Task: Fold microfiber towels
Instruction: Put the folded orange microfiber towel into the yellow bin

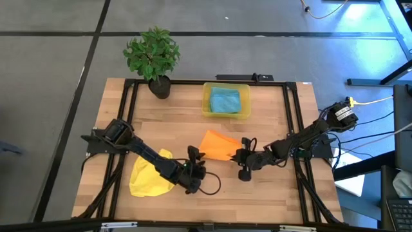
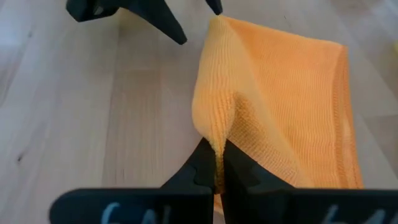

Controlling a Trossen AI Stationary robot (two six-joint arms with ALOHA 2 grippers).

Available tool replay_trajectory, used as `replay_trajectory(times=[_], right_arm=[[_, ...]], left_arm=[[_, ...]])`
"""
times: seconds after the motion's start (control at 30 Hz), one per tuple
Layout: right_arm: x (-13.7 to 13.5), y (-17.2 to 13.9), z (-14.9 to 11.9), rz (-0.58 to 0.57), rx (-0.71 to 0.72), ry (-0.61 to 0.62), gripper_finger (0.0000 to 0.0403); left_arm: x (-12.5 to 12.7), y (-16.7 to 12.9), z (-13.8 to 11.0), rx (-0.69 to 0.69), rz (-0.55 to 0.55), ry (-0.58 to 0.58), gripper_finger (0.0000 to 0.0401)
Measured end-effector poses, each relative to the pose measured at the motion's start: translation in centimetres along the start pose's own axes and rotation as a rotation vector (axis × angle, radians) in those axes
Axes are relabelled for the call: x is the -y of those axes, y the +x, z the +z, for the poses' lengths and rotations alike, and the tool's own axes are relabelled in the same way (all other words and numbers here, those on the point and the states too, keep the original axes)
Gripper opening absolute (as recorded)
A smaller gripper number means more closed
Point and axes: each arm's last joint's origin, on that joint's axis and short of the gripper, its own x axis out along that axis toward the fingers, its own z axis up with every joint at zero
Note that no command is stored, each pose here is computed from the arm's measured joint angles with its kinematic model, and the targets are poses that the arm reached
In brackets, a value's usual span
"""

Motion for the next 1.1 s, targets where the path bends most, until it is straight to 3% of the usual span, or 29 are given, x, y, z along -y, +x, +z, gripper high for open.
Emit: replay_trajectory(times=[0.1,0.27,0.53,1.1], right_arm=[[0.0,0.0,0.0,0.0,0.0,0.0,0.0006],[0.0,0.0,0.0,0.004,0.0,0.004,0.0006],[0.0,0.0,0.0,0.007,0.001,0.005,0.0005],[-0.1,0.0,0.0,0.028,-0.005,0.006,0.0004]], left_arm=[[0.1,0.0,-0.1,-0.008,-0.009,-0.018,0.0195],[0.4,0.2,-0.4,-0.032,-0.115,-0.048,0.0195],[0.0,0.6,-1.0,-0.07,0.006,-0.042,0.0195],[-1.6,2.6,-1.7,-0.175,-0.133,-0.069,0.0194]])
